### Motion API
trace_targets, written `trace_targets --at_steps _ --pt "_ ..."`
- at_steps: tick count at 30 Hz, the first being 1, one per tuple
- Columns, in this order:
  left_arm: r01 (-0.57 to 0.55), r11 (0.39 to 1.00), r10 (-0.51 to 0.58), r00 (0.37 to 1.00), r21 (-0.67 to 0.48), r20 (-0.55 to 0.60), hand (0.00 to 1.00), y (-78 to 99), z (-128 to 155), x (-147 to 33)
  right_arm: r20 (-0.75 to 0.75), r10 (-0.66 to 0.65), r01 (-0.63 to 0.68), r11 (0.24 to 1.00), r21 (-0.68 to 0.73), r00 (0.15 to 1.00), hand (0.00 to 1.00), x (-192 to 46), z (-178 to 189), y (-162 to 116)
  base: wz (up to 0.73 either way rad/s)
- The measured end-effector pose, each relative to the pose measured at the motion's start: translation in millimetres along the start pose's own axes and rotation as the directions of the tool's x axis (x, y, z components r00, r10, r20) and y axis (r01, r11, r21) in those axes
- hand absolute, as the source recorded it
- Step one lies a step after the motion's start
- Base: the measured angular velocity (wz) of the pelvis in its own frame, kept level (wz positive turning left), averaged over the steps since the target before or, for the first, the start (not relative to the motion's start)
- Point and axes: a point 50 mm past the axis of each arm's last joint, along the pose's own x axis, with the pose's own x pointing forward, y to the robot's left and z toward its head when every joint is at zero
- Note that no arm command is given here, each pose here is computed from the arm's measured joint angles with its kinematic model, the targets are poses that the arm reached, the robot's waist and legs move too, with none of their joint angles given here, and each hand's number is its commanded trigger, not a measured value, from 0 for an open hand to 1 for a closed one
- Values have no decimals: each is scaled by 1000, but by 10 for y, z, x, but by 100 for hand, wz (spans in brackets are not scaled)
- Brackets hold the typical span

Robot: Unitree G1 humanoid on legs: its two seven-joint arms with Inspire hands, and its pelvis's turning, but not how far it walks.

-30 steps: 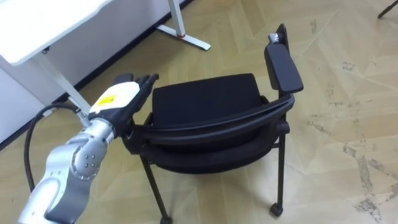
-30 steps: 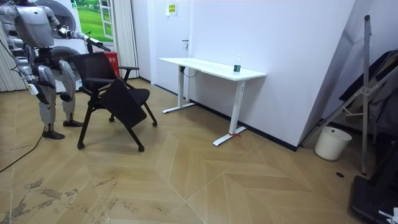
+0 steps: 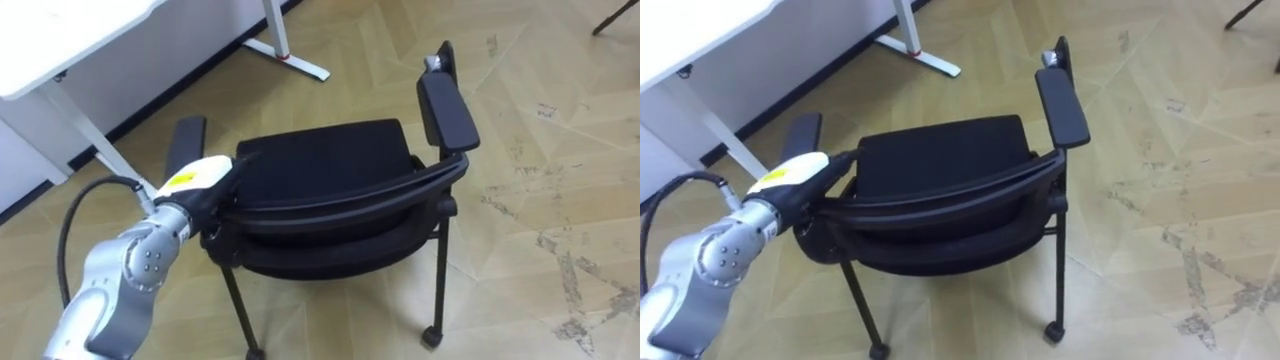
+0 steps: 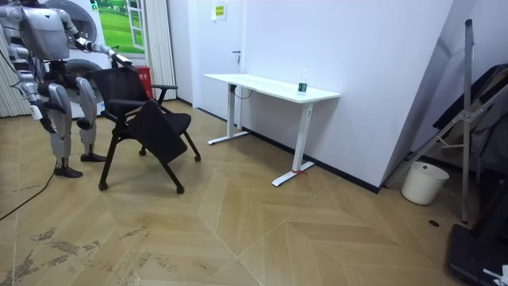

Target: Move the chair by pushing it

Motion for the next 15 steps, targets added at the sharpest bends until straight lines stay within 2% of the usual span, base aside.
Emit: trace_targets --at_steps 11,12,13,14,15 --pt "29 999 -31 997 -37 -68 0 -103 -150 208 -7 -28 28 1000 5 1000 0 -11 -43 -37 -3" --pt "31 999 -33 997 -38 -68 13 -105 -151 217 -6 -31 31 1000 6 1000 0 -11 -40 -38 0" --pt "32 999 -35 997 -42 -67 52 -109 -153 234 -5 -35 35 999 6 999 0 -11 -38 -39 0" --pt "31 998 -34 997 -51 -62 87 -107 -151 253 -5 -36 36 999 5 999 0 -11 -37 -39 0" --pt "30 998 -33 998 -55 -61 100 -106 -151 260 -4 -36 36 999 5 999 0 -10 -35 -39 0"
